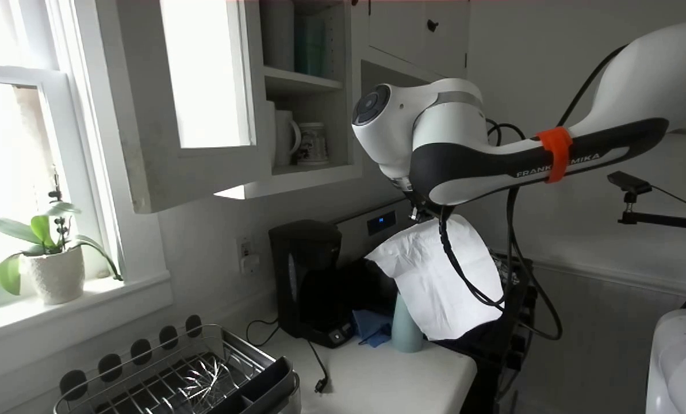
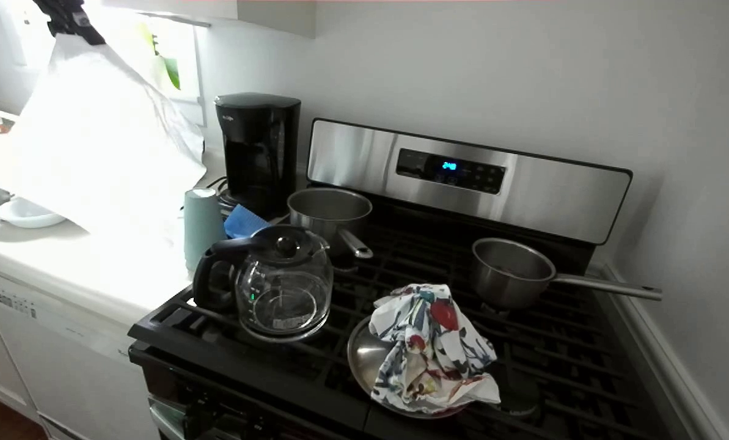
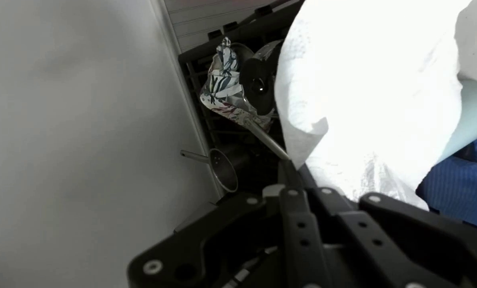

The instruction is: Use the paper towel to wipe the counter

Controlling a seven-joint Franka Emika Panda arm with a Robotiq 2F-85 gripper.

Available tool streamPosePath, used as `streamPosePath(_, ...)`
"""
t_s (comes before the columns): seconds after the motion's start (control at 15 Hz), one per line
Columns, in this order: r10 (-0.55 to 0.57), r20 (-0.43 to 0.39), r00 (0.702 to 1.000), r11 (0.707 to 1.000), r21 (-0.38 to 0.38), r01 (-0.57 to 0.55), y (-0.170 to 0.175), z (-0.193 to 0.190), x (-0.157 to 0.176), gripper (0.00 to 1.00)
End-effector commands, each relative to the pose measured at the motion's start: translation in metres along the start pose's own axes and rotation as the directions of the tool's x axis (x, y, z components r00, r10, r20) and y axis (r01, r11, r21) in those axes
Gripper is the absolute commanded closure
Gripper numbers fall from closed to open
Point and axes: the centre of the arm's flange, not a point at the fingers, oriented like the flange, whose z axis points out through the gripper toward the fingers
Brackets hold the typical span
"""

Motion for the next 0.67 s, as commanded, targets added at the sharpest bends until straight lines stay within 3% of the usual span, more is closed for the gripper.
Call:
streamPosePath(0.0,-0.08,-0.022,0.997,0.996,-0.029,0.079,-0.026,0.0,0.014,1.0)
streamPosePath(0.6,-0.108,-0.022,0.994,0.993,0.037,0.109,-0.118,0.001,0.03,1.0)
